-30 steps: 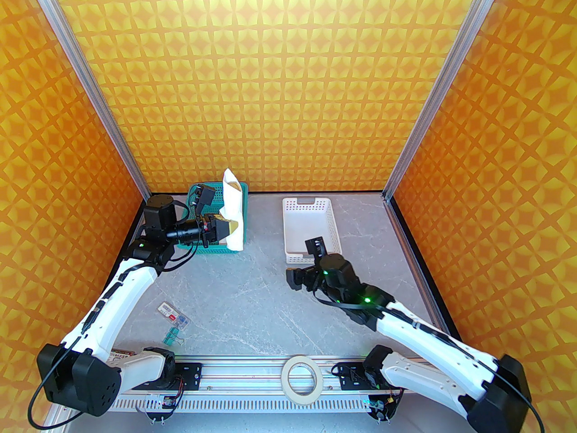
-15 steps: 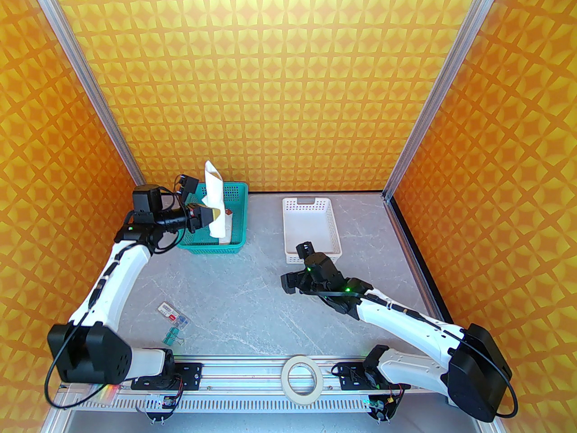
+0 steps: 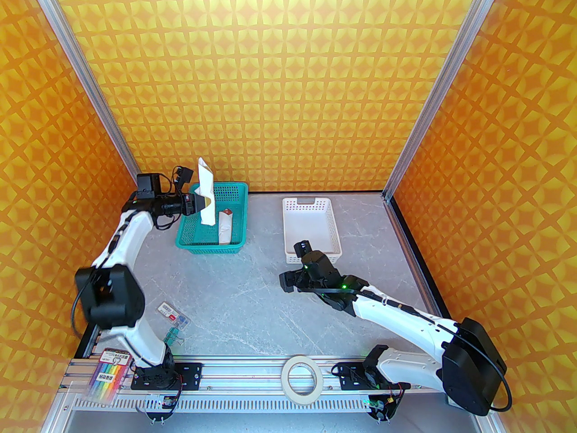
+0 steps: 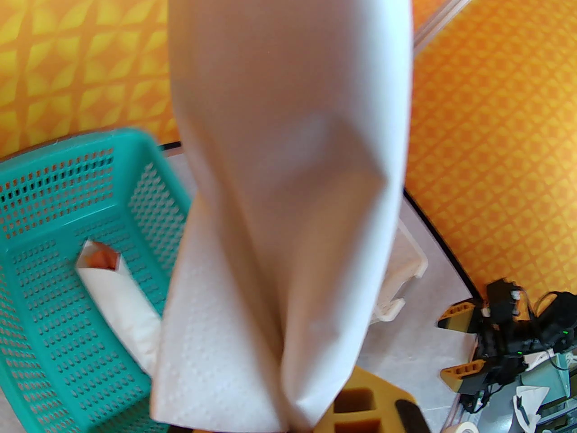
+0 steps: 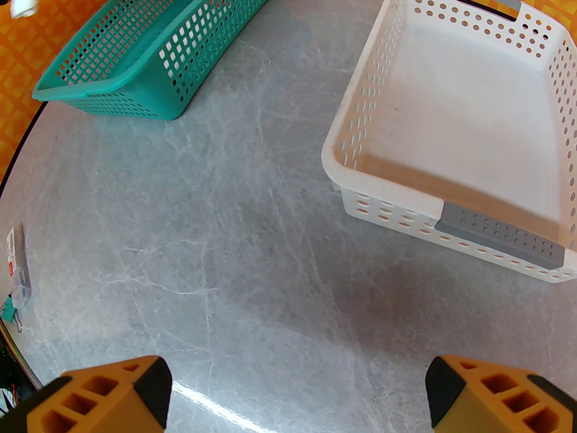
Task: Place the utensils on the paper napkin and roll it up
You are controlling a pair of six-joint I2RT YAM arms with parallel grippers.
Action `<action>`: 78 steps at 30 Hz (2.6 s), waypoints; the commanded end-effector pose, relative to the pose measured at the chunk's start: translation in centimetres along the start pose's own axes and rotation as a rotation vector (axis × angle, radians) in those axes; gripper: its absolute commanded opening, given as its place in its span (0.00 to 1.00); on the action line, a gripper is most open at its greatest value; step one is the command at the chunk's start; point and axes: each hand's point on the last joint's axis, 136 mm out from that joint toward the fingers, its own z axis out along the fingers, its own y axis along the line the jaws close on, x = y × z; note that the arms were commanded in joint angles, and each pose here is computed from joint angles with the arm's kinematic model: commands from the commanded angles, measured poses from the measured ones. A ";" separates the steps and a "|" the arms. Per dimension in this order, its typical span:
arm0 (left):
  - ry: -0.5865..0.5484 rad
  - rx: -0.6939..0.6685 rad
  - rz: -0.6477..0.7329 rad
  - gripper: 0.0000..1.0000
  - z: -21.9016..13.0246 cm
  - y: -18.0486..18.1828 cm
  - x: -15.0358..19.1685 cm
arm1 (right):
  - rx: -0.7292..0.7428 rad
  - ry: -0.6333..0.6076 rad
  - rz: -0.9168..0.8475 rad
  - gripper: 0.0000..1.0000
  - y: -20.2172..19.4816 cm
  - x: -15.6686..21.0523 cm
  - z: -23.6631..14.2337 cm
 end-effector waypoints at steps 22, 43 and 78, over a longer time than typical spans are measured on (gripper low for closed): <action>0.350 -0.389 -0.459 0.00 5.3 13.8 10.7 | 0.041 0.067 -0.046 0.99 -0.4 0.8 2.8; 0.448 -0.417 -0.550 0.00 9.0 15.6 13.5 | 0.065 0.087 -0.067 0.99 -1.0 1.6 3.5; 0.486 -0.433 -0.542 0.30 9.0 15.6 14.1 | 0.085 0.088 -0.068 0.99 -1.5 1.4 3.4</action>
